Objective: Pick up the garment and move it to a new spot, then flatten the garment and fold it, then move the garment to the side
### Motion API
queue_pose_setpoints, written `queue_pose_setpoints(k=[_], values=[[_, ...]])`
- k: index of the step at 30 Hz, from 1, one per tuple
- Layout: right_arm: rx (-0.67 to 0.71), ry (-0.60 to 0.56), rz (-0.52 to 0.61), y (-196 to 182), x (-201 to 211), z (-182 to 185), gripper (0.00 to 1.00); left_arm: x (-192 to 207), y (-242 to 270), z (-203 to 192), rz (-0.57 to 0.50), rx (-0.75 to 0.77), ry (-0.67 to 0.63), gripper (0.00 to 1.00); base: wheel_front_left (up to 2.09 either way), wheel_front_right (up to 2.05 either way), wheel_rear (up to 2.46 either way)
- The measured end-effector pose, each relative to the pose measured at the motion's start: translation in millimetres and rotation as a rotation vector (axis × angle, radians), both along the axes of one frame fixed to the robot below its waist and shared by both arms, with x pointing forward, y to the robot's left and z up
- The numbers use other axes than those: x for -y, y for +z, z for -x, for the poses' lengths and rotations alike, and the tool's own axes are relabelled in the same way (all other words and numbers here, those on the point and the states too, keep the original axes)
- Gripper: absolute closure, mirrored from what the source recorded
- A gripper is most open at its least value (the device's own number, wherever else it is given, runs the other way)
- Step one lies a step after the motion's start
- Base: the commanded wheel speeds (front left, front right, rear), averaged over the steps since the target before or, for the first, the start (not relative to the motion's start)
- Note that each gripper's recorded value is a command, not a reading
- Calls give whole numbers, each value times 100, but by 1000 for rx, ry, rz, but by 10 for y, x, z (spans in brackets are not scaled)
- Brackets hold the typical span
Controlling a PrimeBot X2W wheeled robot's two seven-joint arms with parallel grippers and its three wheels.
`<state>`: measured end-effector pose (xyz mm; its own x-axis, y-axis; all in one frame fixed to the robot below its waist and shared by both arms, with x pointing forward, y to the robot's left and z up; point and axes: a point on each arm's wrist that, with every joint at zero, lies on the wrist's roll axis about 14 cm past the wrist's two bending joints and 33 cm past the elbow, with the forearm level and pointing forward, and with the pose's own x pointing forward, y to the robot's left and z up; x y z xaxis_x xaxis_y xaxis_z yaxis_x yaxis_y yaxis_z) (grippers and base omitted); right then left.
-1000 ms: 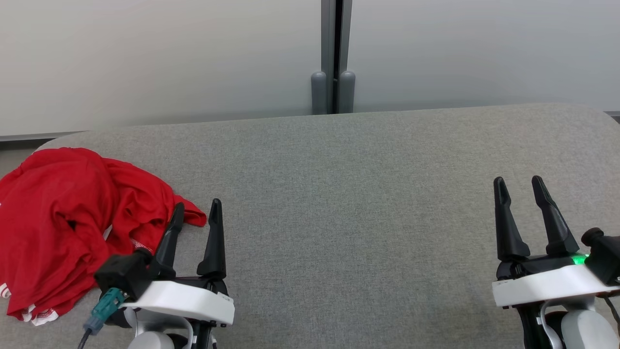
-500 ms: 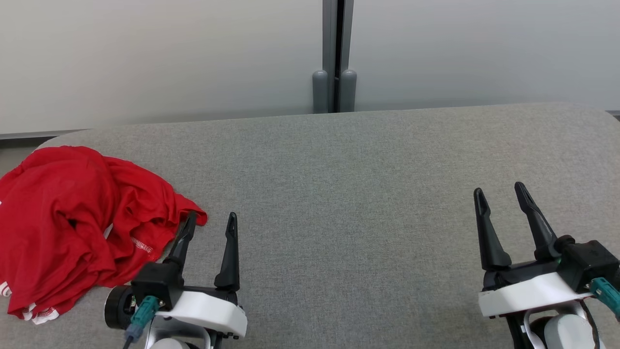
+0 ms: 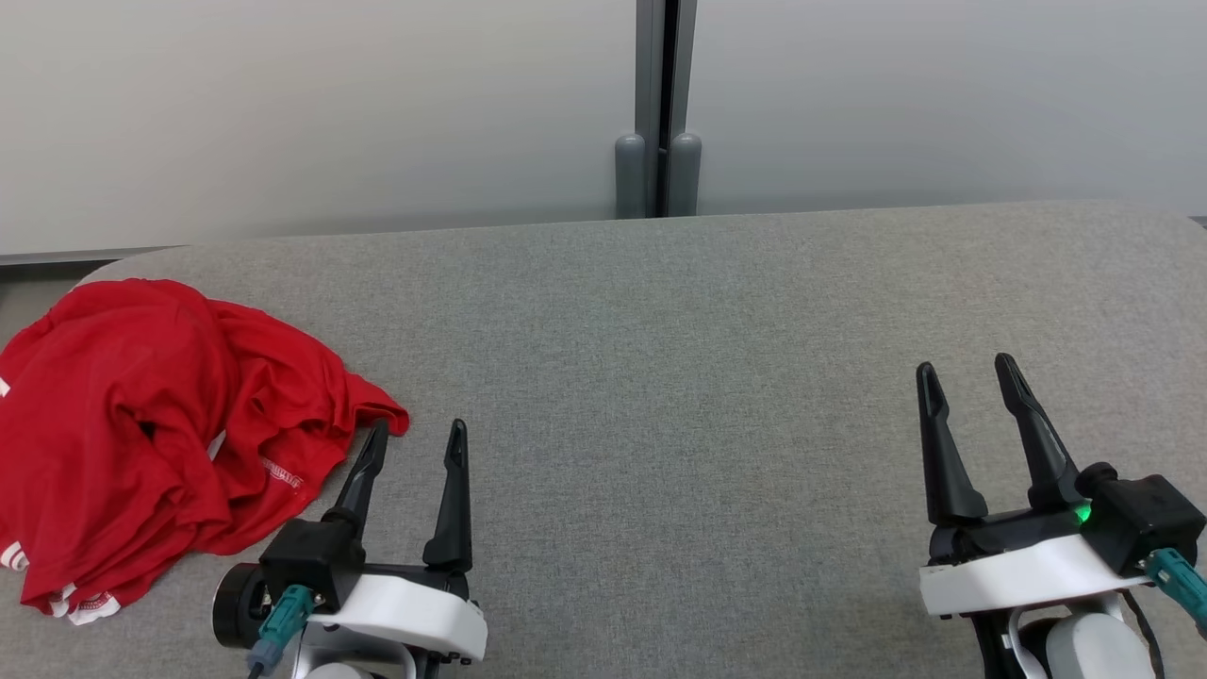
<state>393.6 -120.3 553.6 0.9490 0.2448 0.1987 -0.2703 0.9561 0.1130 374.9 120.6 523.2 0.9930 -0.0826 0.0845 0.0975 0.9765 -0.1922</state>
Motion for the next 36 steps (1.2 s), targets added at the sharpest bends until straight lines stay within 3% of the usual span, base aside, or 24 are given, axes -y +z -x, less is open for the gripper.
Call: queue_pose_setpoints(k=[5, 12, 36], values=[[-15, -11, -57, -31, 19, 0, 0, -83, -71, 11, 47, -19, 21, 0, 0, 0, 0], [-118, -28, -100, -361, 32, 49, 0, -157, -222, 60, 56, -57, 44, 0, 0, 0, 0], [-181, 4, -60, -601, -101, 60, 0, -131, -390, 139, -6, -94, 61, 0, 0, 0, 0]])
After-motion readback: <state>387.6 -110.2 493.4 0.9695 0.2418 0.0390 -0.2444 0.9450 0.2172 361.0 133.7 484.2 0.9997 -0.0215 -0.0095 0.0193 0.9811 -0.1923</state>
